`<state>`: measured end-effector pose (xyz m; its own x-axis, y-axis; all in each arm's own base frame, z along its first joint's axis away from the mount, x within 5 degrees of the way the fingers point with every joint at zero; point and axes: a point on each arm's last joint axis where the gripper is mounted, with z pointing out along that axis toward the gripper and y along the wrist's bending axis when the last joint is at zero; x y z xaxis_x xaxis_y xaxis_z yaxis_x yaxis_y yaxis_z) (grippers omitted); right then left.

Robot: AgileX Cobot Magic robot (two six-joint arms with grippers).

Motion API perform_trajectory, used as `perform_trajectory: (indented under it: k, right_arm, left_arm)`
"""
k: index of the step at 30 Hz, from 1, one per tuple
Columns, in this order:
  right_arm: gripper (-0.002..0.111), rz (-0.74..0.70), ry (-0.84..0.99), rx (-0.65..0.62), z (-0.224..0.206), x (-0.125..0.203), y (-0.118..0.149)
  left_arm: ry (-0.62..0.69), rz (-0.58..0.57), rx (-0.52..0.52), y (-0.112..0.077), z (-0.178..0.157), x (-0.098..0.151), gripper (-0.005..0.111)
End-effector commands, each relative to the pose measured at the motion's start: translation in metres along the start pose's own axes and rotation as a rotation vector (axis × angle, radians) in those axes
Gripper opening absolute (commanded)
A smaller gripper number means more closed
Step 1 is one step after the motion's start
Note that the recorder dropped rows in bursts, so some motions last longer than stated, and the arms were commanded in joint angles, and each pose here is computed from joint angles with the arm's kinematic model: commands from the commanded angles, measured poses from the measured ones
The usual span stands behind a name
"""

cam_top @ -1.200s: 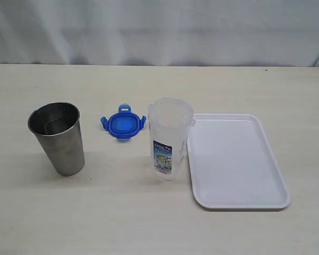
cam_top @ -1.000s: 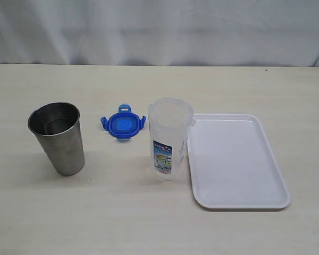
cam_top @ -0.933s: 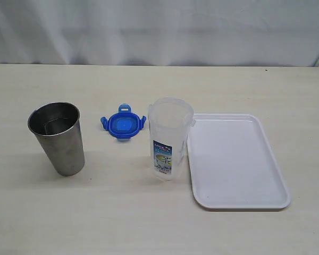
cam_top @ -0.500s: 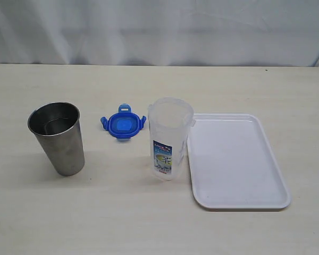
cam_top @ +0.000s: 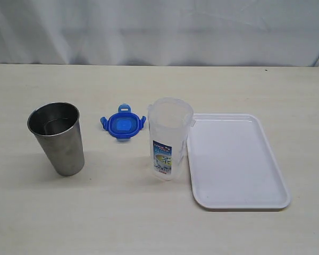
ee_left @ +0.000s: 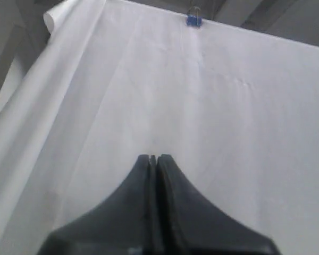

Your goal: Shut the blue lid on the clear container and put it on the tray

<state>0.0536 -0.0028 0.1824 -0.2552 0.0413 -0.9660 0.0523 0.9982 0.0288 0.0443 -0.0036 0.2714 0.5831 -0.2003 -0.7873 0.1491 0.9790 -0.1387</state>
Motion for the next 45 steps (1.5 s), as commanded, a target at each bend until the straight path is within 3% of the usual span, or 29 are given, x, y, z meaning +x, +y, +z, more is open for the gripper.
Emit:
perform_trajectory:
  k: [1, 4, 10, 12, 17, 23, 27, 45]
  right_arm:
    - [0.004, -0.002, -0.006, -0.001, 0.000, 0.000, 0.000]
    - [0.004, -0.002, -0.006, -0.001, 0.000, 0.000, 0.000]
    - [0.004, -0.002, -0.006, -0.001, 0.000, 0.000, 0.000]
    - [0.004, -0.002, -0.006, -0.001, 0.000, 0.000, 0.000]
    - [0.004, -0.002, -0.006, -0.001, 0.000, 0.000, 0.000]
    - [0.004, -0.002, -0.006, -0.001, 0.000, 0.000, 0.000]
    - [0.004, -0.002, -0.006, -0.001, 0.000, 0.000, 0.000]
    - [0.004, -0.002, -0.006, -0.001, 0.000, 0.000, 0.000]
  left_arm:
    - [0.135, 0.046, 0.070, -0.006, 0.026, 0.009, 0.005]
    - [0.244, 0.085, 0.118, -0.007, 0.046, 0.025, 0.028]
    - [0.433, 0.087, 0.188, -0.005, 0.065, 0.067, 0.092]
    - [0.509, 0.072, 0.171, -0.002, 0.067, 0.081, 0.101]
    - [0.673, 0.046, 0.161, 0.004, 0.066, 0.112, 0.102]
    - [0.771, 0.048, 0.291, -0.003, 0.061, 0.132, 0.102]
    - [0.865, 0.026, 0.272, 0.000, 0.052, 0.147, 0.102]
    - [1.063, -0.048, 0.396, -0.002, 0.031, 0.197, 0.102]
